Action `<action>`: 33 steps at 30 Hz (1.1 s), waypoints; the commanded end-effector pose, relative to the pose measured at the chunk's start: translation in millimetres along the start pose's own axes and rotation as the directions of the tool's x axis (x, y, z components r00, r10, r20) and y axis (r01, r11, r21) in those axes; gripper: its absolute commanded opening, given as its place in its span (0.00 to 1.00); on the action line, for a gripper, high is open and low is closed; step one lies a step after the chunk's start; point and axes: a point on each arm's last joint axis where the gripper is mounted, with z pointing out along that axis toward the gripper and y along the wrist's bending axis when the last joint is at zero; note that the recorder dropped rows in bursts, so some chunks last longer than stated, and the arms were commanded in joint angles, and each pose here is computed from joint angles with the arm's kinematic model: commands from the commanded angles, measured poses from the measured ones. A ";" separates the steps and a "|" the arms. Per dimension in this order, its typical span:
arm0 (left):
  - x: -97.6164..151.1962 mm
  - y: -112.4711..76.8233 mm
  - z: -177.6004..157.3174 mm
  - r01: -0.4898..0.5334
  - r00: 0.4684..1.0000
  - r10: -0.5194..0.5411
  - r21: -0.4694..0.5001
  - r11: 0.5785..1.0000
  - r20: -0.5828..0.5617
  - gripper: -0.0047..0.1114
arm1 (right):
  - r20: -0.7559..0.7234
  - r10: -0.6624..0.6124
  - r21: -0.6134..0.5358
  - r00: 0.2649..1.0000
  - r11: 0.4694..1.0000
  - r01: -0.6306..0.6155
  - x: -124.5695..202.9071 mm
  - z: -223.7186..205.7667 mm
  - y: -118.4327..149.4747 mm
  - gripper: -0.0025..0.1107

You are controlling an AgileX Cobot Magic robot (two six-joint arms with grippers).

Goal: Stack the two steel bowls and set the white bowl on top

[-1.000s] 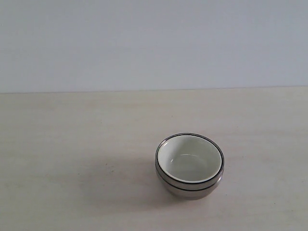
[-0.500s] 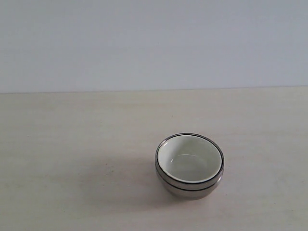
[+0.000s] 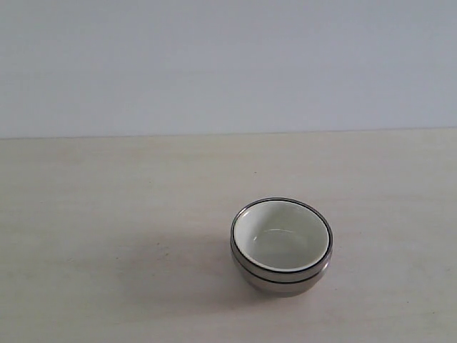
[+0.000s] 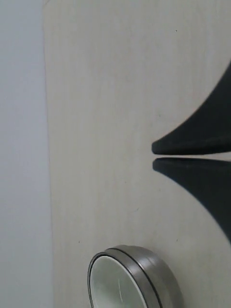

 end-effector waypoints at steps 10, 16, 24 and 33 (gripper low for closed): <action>1.2 0.2 0.1 0.008 1.000 -0.008 -0.004 1.000 0.000 0.07 | 0.003 0.002 -0.008 1.000 1.000 -0.002 0.0 -0.5 0.9 0.02; 1.2 0.2 0.1 0.008 1.000 -0.008 -0.004 1.000 0.000 0.07 | 0.003 0.002 -0.008 1.000 1.000 -0.002 0.0 -0.5 0.9 0.02; 1.2 0.2 0.1 0.008 1.000 -0.008 -0.004 1.000 0.000 0.07 | 0.003 0.002 -0.008 1.000 1.000 -0.002 0.0 -0.5 0.9 0.02; 1.2 0.2 0.1 0.008 1.000 -0.008 -0.004 1.000 0.000 0.07 | 0.003 0.002 -0.008 1.000 1.000 -0.002 0.0 -0.5 0.9 0.02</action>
